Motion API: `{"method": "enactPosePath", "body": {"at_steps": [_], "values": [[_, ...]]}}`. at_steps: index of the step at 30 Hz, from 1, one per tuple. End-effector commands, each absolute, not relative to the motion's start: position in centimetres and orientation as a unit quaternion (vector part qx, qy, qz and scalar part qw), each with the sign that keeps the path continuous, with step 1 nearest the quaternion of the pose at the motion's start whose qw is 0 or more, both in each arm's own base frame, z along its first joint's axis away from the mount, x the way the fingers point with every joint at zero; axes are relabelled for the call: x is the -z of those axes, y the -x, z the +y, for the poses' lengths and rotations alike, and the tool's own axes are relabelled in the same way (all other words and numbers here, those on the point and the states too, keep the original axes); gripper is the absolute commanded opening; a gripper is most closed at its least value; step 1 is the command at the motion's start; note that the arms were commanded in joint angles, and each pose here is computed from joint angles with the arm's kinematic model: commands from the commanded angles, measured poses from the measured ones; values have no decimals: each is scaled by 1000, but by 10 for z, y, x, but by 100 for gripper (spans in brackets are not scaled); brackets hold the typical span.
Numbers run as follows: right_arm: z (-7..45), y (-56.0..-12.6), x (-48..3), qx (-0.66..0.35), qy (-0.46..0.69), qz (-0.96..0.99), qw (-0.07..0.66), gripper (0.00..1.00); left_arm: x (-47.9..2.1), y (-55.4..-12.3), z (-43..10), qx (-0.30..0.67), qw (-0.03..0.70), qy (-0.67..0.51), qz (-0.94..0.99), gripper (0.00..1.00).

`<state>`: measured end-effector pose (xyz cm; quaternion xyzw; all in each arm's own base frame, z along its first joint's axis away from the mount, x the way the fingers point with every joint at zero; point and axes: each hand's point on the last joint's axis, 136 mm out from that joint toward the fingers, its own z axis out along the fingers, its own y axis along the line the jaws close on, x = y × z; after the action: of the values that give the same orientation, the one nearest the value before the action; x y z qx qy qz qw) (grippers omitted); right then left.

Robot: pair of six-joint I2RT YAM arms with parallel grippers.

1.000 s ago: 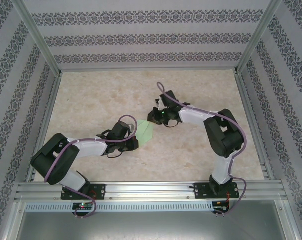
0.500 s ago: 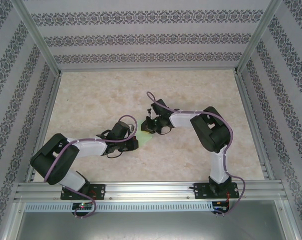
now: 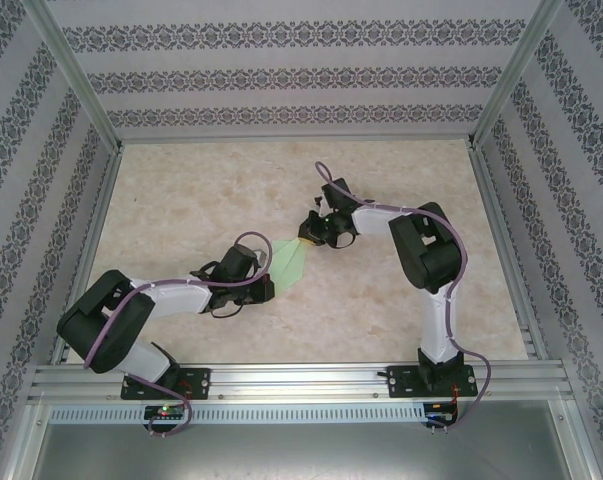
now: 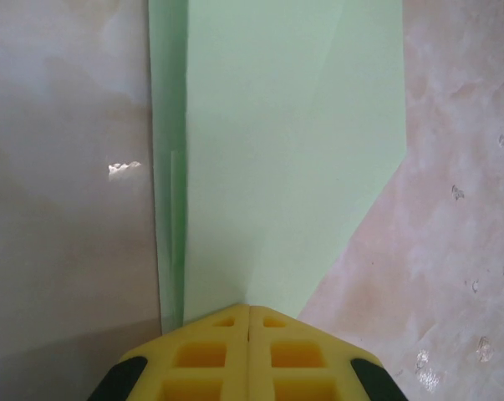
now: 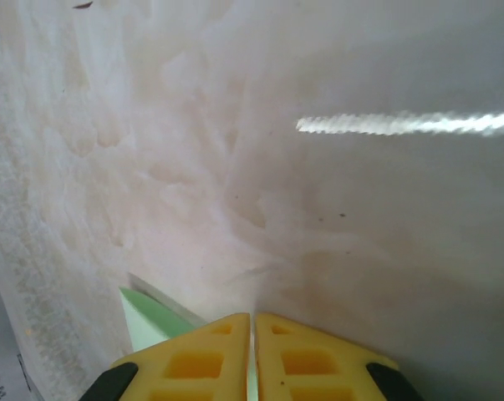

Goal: Fold a paper plane with a square sheet of paper (pick it up from the middle)
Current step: Fourth fold the wing at the center of the table.

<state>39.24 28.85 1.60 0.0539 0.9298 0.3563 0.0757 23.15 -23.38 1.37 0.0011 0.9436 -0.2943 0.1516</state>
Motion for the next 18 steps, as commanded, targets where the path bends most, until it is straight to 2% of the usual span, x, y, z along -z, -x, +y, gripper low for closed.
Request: {"method": "enactPosePath", "body": {"at_steps": [1, 5, 9, 18], "values": [[282, -400, -32, -349, -42, 931, 99, 11, 40, -172, -174, 169, 40, 18, 985, 0], [284, -392, -67, -363, -25, 923, 127, 12, 37, -174, -178, 173, 41, 5, 984, 0], [300, -371, -80, -388, -11, 913, 126, 12, 35, -177, -181, 178, 44, -2, 983, 0], [341, -332, -43, -382, 14, 921, 71, 11, 31, -182, -186, 183, 46, -9, 982, 0]]}}
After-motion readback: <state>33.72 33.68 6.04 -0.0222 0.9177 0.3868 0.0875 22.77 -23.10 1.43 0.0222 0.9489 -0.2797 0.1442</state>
